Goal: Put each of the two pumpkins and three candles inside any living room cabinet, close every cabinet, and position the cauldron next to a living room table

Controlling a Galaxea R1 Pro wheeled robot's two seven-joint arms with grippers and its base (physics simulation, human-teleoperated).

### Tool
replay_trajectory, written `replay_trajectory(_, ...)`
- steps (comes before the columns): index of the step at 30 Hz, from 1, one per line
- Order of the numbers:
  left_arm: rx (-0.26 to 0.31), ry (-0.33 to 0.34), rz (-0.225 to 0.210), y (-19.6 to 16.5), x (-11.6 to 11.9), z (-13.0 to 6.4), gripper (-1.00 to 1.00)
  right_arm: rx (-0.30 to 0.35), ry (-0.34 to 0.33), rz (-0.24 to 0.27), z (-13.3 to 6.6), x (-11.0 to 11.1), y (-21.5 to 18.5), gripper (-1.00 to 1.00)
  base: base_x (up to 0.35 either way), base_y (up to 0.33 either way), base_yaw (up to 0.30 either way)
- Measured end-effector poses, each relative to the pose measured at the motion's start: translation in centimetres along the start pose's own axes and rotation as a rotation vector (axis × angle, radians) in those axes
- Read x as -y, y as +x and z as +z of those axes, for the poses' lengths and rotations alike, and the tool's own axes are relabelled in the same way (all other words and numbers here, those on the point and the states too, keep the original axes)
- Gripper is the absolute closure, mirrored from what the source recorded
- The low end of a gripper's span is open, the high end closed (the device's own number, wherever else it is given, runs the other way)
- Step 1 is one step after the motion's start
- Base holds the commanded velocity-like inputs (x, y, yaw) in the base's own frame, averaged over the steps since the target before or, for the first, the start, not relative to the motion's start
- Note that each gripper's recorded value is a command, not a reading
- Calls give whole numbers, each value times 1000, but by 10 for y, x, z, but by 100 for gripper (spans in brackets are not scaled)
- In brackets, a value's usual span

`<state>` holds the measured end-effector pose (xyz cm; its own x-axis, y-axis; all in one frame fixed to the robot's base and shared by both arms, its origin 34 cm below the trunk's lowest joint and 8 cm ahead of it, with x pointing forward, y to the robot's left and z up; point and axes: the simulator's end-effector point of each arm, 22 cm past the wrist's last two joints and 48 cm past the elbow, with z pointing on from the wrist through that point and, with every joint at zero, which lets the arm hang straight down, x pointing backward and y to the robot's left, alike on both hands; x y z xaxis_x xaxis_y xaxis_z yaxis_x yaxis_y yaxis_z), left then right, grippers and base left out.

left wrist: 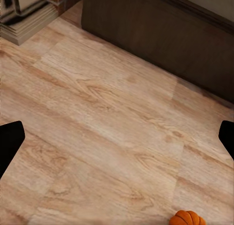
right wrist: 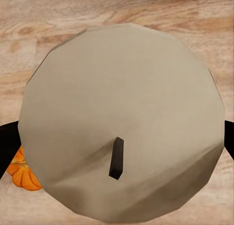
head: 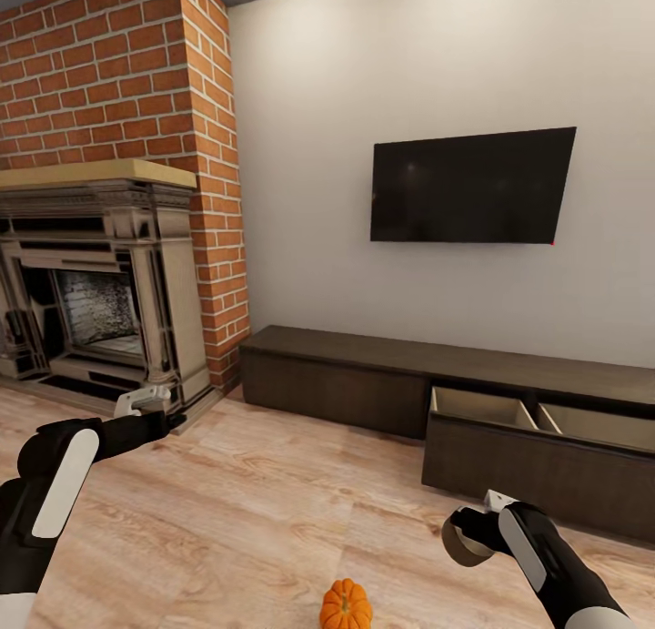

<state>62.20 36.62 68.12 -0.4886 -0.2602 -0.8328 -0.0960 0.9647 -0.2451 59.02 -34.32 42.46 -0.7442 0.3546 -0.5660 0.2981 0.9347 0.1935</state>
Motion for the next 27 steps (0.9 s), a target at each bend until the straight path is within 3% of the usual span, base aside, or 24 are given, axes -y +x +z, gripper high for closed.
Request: replay_trajectory(27,0,0,1,0,0,0,-100,1,3,-10,0,-2,1,100,13,174,0)
